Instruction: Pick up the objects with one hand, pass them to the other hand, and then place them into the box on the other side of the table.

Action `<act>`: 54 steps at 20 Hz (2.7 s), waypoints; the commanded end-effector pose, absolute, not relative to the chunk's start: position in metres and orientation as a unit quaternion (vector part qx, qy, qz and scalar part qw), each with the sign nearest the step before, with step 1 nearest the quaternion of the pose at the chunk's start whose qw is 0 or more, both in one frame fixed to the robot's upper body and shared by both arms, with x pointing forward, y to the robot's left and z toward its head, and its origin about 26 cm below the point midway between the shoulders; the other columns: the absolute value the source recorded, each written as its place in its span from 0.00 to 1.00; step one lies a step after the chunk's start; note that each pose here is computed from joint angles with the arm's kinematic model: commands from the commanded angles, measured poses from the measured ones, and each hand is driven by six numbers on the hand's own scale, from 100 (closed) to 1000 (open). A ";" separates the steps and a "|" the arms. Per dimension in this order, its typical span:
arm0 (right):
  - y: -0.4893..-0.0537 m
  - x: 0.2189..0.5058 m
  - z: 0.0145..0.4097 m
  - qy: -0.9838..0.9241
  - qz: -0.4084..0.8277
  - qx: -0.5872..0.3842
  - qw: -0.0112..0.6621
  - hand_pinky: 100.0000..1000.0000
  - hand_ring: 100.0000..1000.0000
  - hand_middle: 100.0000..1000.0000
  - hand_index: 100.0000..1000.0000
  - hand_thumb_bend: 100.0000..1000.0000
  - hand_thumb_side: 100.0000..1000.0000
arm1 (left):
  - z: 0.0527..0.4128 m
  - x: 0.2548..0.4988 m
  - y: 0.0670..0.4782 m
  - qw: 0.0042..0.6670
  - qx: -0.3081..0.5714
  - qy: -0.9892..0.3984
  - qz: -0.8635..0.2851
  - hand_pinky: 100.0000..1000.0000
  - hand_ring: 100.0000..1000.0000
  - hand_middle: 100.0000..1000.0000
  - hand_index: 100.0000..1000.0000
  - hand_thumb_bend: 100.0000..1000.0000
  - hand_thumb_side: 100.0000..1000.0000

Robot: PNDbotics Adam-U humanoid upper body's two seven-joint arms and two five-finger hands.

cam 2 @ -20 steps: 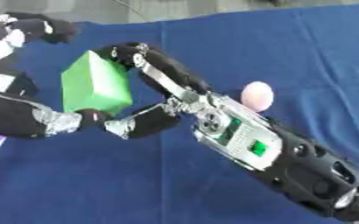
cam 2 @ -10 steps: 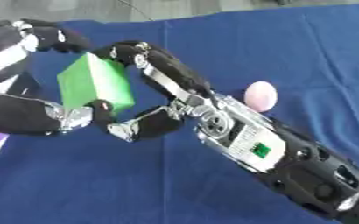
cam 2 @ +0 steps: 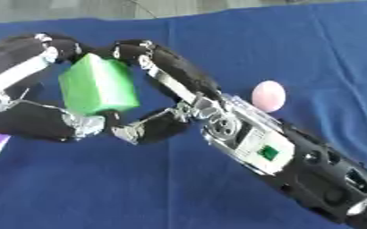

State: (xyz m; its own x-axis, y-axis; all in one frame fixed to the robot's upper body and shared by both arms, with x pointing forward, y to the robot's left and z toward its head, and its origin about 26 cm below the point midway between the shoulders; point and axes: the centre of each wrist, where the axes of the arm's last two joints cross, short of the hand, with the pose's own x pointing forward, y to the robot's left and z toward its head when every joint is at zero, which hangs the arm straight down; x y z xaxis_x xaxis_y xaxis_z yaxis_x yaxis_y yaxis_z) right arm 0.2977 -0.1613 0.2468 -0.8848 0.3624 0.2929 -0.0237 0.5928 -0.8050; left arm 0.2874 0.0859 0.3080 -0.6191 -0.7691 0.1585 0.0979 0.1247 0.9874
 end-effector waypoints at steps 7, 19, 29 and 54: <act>-0.162 0.295 0.251 -0.863 0.428 -0.125 0.236 0.72 0.55 0.43 0.65 0.00 0.00 | 0.316 0.287 0.088 0.363 0.284 -0.665 -0.587 0.82 0.74 0.67 0.80 0.33 0.40; -0.161 0.294 0.247 -0.845 0.437 -0.154 0.266 0.72 0.55 0.43 0.66 0.00 0.00 | 0.319 0.278 0.088 0.353 0.286 -0.680 -0.575 0.81 0.69 0.59 0.73 0.04 0.25; -0.160 0.294 0.246 -0.838 0.445 -0.171 0.267 0.74 0.59 0.47 0.69 0.00 0.00 | 0.320 0.276 0.089 0.356 0.278 -0.678 -0.580 0.74 0.57 0.43 0.56 0.00 0.25; -0.162 0.294 0.245 -0.807 0.480 -0.244 0.244 0.84 0.80 0.73 0.96 0.17 0.00 | 0.318 0.284 0.099 0.330 0.304 -0.668 -0.593 0.63 0.42 0.32 0.42 0.00 0.09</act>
